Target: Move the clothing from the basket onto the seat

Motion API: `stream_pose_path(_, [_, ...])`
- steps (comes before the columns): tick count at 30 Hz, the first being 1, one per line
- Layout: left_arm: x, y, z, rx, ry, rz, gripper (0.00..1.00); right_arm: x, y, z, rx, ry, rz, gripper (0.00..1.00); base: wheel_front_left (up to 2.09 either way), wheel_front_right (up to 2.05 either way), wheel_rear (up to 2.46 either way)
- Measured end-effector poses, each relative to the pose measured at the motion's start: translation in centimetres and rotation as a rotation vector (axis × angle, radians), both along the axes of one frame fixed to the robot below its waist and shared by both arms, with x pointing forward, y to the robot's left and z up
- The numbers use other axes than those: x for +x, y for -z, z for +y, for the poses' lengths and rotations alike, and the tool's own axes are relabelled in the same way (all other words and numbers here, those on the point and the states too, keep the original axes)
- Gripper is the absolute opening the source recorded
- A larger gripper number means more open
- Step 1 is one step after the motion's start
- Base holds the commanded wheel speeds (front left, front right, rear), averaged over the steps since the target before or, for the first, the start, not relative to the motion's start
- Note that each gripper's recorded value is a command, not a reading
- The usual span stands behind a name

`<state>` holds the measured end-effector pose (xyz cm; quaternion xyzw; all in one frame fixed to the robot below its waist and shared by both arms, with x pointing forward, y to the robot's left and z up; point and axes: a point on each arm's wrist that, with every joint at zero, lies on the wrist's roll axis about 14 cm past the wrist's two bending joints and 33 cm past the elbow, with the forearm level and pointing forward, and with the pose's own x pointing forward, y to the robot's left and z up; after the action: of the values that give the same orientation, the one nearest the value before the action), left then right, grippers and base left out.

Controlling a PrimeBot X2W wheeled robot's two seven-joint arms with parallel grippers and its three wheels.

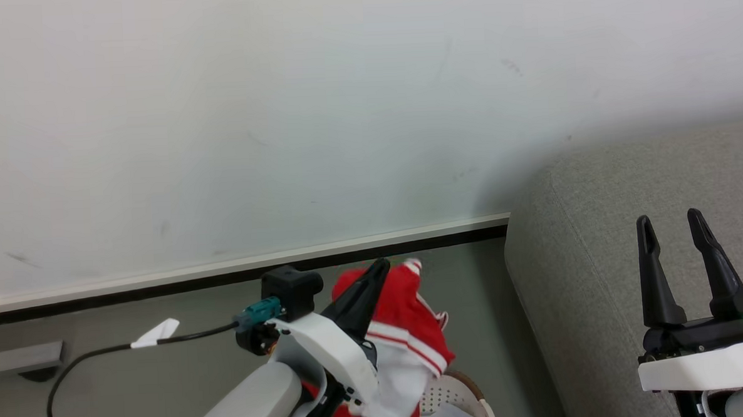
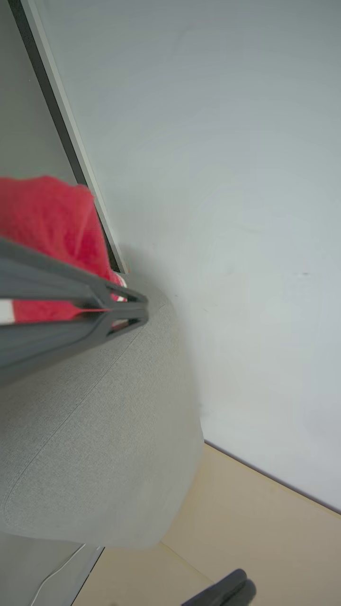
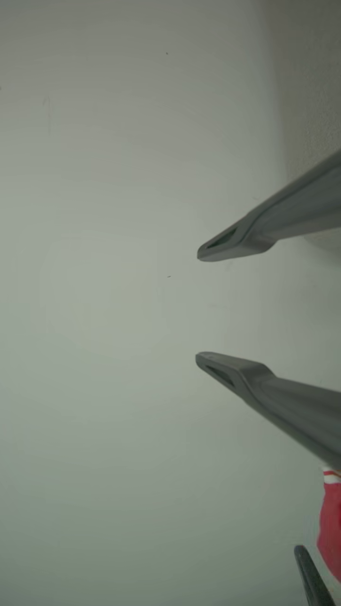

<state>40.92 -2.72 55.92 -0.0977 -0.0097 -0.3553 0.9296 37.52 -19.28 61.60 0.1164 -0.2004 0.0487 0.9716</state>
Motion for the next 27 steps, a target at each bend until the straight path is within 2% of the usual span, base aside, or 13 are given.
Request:
stream_pose_path(5, [-0.5,-0.9,0.4,-0.007,-0.011,-0.004,0.00,-0.1,0.0,0.1,0.002,-0.004,-0.002,1.00,0.00,0.00,0.00])
stream_pose_path(6, [-0.4,-1.3,0.6,-0.015,-0.021,-0.012,0.39,-0.1,0.0,0.1,0.003,-0.005,-0.001,1.00,0.00,0.00,0.00])
stream_pose_path(7, [-0.4,-1.7,0.8,-0.022,-0.027,-0.022,0.97,-0.1,0.0,0.2,0.003,-0.006,-0.001,1.00,0.00,0.00,0.00])
stream_pose_path(8, [-0.4,-2.0,0.8,-0.025,-0.030,-0.025,1.00,-0.1,0.0,0.3,0.003,-0.008,0.000,1.00,0.00,0.00,0.00])
stream_pose_path(16, [-0.3,-3.6,2.9,-0.067,-0.104,-0.066,1.00,0.0,0.5,0.7,0.002,-0.021,0.012,1.00,0.00,0.00,0.00])
stream_pose_path(27, [0.5,-4.2,11.2,-0.086,-0.359,-0.108,1.00,-0.1,0.9,1.4,-0.004,-0.046,0.024,1.00,0.00,0.00,0.00])
